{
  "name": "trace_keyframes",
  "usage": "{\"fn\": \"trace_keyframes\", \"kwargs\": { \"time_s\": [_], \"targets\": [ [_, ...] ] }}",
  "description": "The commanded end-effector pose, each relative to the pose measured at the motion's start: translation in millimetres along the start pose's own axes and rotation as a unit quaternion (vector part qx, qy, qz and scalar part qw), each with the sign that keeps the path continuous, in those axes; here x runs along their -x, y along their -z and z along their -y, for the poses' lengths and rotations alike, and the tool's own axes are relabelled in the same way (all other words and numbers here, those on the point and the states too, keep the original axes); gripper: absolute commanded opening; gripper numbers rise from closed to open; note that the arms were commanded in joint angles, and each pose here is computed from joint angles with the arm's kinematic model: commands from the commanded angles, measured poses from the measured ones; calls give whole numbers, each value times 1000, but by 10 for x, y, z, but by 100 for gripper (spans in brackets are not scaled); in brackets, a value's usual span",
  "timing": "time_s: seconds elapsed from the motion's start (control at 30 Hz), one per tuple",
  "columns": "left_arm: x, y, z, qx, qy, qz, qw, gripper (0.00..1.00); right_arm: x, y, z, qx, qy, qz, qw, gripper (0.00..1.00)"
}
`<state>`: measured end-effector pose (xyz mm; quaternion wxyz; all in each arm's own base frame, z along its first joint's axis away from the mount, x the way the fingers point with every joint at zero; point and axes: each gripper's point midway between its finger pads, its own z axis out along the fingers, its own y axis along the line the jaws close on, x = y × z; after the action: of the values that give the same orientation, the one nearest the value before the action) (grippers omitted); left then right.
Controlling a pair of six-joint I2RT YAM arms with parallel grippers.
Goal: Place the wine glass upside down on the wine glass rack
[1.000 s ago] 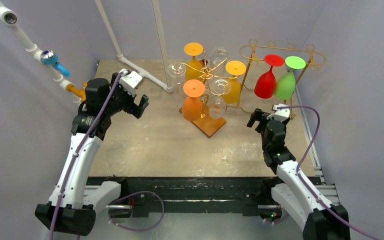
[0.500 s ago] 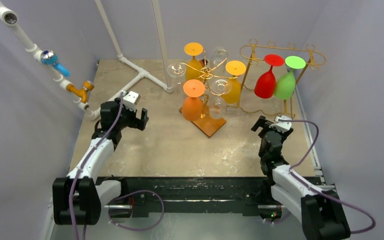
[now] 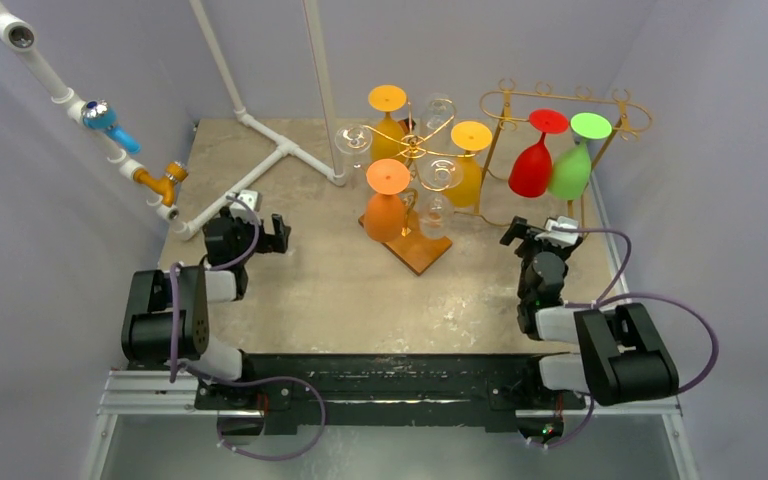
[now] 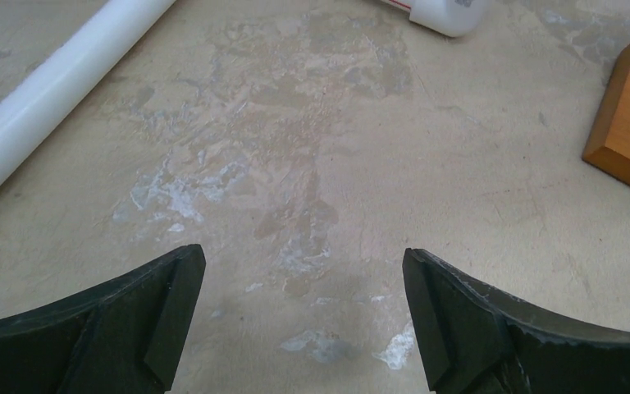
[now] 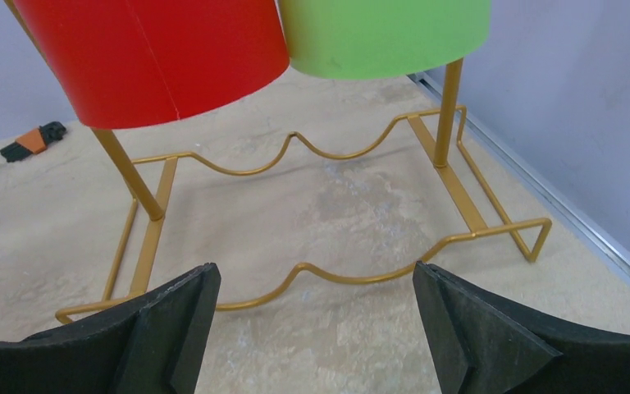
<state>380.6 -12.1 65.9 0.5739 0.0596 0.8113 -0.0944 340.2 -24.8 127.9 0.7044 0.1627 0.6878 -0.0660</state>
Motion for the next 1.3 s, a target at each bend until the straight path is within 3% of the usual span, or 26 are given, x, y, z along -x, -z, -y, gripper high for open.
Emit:
{"fn": "trace_keyframes", "kwargs": {
  "time_s": [0.0, 0.17, 0.23, 0.33, 0.57, 0.6, 0.73, 1.27],
  "targets": [
    [413, -80, -13, -7, -18, 100, 995, 100, 342, -151, -71, 27, -31, 70, 997, 99],
    [238, -22, 45, -16, -32, 111, 993, 100, 218, -189, -42, 26, -10, 70, 997, 99],
    [240, 5, 72, -19, -34, 120, 992, 100, 293, -168, -78, 38, -6, 97, 995, 99],
    [232, 74, 105, -16, -45, 129, 991, 100, 196, -237, -36, 15, -13, 68, 997, 99],
    [227, 175, 118, 5, -45, 171, 984, 100, 215, -306, -66, 14, -2, 67, 998, 99],
    [126, 88, 54, 19, -43, 130, 990, 100, 217, -309, -65, 13, -2, 68, 998, 99],
    [125, -23, 58, 32, -45, 111, 992, 100, 175, -441, -153, 20, 9, 44, 999, 99],
    [148, -24, 61, 33, -47, 119, 991, 100, 131, -449, -123, 11, 14, 34, 999, 99]
  ]
}}
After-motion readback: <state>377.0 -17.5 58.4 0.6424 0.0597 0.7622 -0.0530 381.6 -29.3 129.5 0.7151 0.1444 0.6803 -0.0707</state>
